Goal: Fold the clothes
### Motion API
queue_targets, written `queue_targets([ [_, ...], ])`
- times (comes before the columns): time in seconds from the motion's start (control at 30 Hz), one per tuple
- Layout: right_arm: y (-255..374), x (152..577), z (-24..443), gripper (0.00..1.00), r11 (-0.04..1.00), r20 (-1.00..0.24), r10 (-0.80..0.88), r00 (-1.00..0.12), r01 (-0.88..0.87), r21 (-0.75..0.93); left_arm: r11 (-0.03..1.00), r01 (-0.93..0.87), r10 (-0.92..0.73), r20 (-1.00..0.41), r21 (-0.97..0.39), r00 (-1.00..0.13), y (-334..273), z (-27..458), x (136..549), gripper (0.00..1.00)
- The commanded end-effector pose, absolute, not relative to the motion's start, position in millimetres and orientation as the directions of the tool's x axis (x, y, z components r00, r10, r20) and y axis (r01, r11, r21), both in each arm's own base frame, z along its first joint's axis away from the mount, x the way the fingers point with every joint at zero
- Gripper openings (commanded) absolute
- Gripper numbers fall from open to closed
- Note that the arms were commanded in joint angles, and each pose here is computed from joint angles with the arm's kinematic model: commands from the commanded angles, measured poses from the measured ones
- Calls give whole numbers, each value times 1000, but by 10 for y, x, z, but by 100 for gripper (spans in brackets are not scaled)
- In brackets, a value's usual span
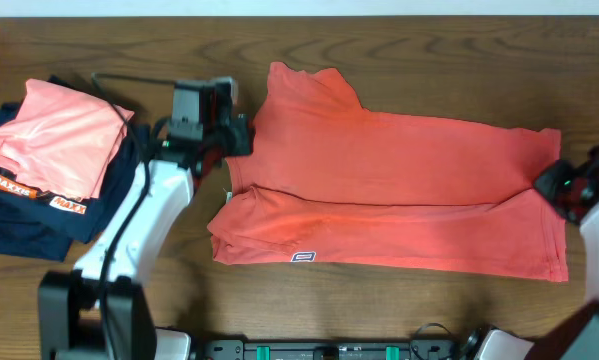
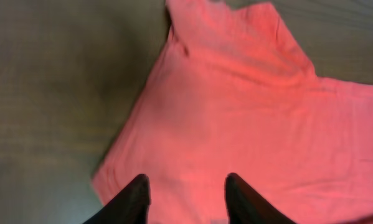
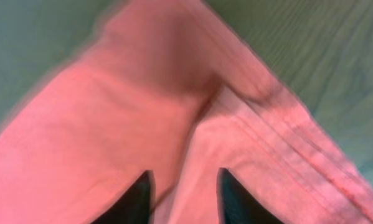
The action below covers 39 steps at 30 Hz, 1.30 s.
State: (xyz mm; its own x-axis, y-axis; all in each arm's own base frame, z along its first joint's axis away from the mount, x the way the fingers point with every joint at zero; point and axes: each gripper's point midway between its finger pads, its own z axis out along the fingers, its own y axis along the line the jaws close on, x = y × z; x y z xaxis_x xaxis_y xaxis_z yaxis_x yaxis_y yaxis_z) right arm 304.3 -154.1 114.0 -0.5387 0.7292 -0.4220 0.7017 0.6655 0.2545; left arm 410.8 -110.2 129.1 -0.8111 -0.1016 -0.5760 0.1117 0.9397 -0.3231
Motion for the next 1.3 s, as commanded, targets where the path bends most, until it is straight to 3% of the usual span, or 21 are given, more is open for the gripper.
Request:
queue_targets([
  [0.0,-1398,3009,1446,44,748,-455,650,-608,617,243,948,123,-71,-568,-295,-820,-1129,1162,4380,50],
  [0.13,-1263,2764,1448,47,762,-398,639,-658,611,214,945,124,-68,-553,-303,-831,-1209,983,4728,59],
  [0.47,-1123,2510,1358,49,751,-293,658,-694,631,193,941,144,-71,-596,-306,-800,-1362,599,5460,61],
  [0.9,-1096,2473,1343,49,746,-273,665,-695,637,194,905,239,-59,-660,-352,-749,-1788,317,5702,59],
  [0.97,-1095,2472,1343,48,744,-272,667,-693,639,195,901,253,-50,-664,-352,-746,-1866,280,5698,49],
  [1.07,-1097,2475,1344,43,744,-273,667,-693,639,195,899,258,-56,-677,-355,-734,-1903,341,5720,26],
  [1.13,-1116,2502,1353,41,746,-287,664,-690,637,195,898,259,-67,-690,-357,-721,-1892,430,5764,19],
  [1.27,-1170,2596,1380,26,750,-325,658,-679,630,202,895,248,-97,-703,-371,-704,-1836,688,5799,6],
])
